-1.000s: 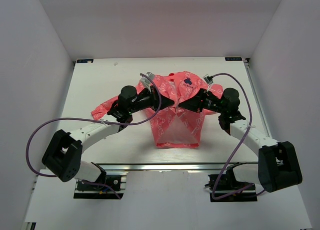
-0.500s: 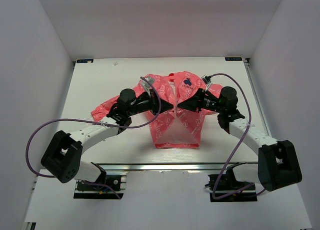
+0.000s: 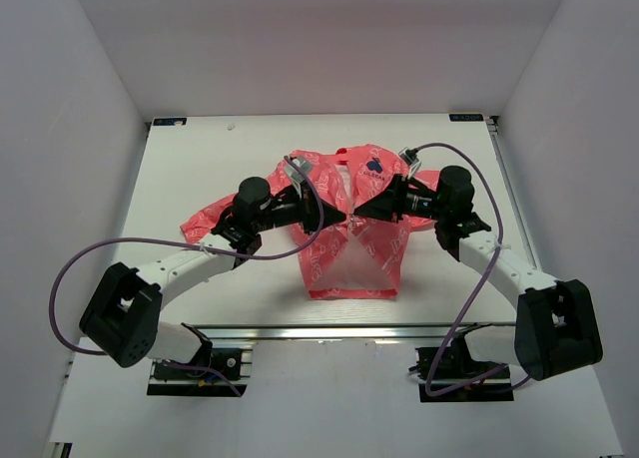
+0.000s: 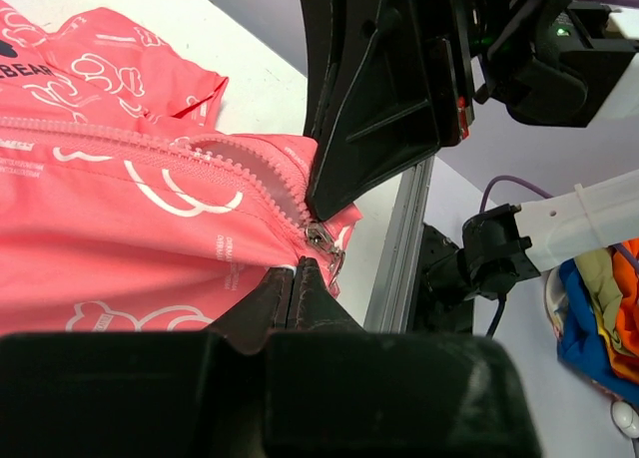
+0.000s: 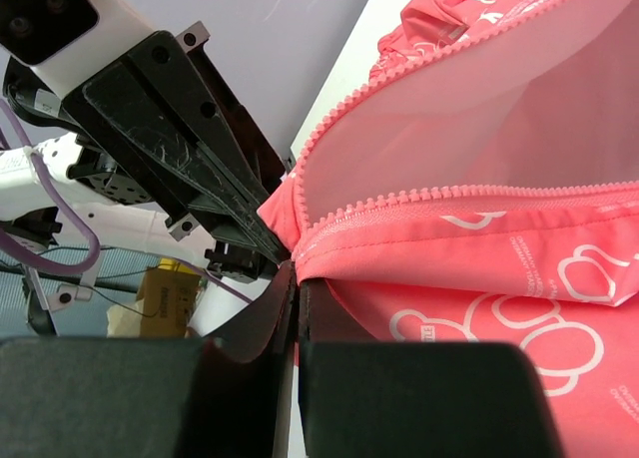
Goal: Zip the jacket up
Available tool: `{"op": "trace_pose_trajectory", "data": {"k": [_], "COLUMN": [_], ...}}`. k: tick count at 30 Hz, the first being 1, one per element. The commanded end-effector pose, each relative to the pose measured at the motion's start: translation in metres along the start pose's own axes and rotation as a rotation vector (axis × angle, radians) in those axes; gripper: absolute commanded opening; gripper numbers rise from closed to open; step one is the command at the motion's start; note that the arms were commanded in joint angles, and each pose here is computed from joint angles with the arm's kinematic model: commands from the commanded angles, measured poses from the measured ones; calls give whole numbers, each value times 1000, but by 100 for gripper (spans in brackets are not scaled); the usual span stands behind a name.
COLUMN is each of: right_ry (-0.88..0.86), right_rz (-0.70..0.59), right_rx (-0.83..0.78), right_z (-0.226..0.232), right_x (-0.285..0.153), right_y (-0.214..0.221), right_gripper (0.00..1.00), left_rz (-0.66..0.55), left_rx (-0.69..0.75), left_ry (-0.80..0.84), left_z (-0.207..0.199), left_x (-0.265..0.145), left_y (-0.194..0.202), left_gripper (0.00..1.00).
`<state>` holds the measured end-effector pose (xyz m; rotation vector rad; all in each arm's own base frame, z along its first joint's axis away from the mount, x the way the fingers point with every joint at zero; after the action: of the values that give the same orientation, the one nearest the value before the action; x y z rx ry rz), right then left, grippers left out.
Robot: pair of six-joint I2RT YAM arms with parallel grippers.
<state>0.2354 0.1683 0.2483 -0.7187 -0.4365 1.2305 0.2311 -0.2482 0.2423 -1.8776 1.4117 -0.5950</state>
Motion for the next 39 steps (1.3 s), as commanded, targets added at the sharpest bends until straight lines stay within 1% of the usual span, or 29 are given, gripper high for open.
{"op": "trace_pose_trajectory", "data": {"k": [1,4,8,10,12,14,15,17,18,20,22,24,25,28,31,34,37,38,39], "right_ry": [64,75,75,38,-10,-32,-37,-43,-45,-43,-49,-57,-59,-67,-81,-84,-79,-75,-78], "right_rz": [-156,-154,-164,-137,-106,-63,-28,-6,13,22,26,31,32,41,49,49,45,43,43], "right_rx": [-134,-152,-159,-169,-205,-233,-253,-260,-252,-281,-286,-287,-286,-283,-279,-278,-277,-274,-277], "right_z": [1,2,1,2,4,4,1,0,-1,0,1,2,3,3,4,5,6,6,7], "right_x": [-7,-8,-8,-7,-7,-6,-5,-5,-6,-4,-3,-2,-2,-2,-1,-1,-2,-2,-2], "right_y": [-44,-49,-48,-45,-40,-36,-31,-28,-25,-25,-24,-23,-23,-20,-18,-16,-16,-16,-16], "right_gripper": [0,0,0,0,0,0,0,0,0,0,0,0,0,0,0,0,0,0,0], "left_rz": [150,193,219,217,206,150,103,67,39,31,20,21,19,8,-2,-9,-15,-9,-14], "left_rx": [-20,-23,-35,-52,-69,-100,-90,-122,-112,-146,-162,-167,-173,-193,-205,-207,-209,-217,-214], "left_ry": [82,96,113,98,93,54,49,62,88,117,152,178,184,209,220,221,244,244,251], "left_z": [-14,-14,-14,-12,-12,-10,-10,-10,-13,-14,-17,-17,-16,-16,-15,-12,-13,-11,-12], "left_x": [-15,-18,-19,-17,-13,-8,-6,-3,-1,2,4,5,5,6,8,10,10,10,11], "left_y": [21,27,33,33,29,23,18,15,10,9,4,4,5,3,3,0,-3,-2,-3], "left_gripper": [0,0,0,0,0,0,0,1,13,26,41,48,53,55,61,61,52,48,41]}}
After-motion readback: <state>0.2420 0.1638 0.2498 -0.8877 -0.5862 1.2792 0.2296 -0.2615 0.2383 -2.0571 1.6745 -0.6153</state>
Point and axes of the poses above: each gripper's point midway between its finger pads, its own x axis out along the fingers, its own z axis along the line the jaws close on, y = z × x, the point moved 9 cm from there along -x, back along the fingers, and after that the axes turned 10 degrees about -x, right-handed, at the moved point
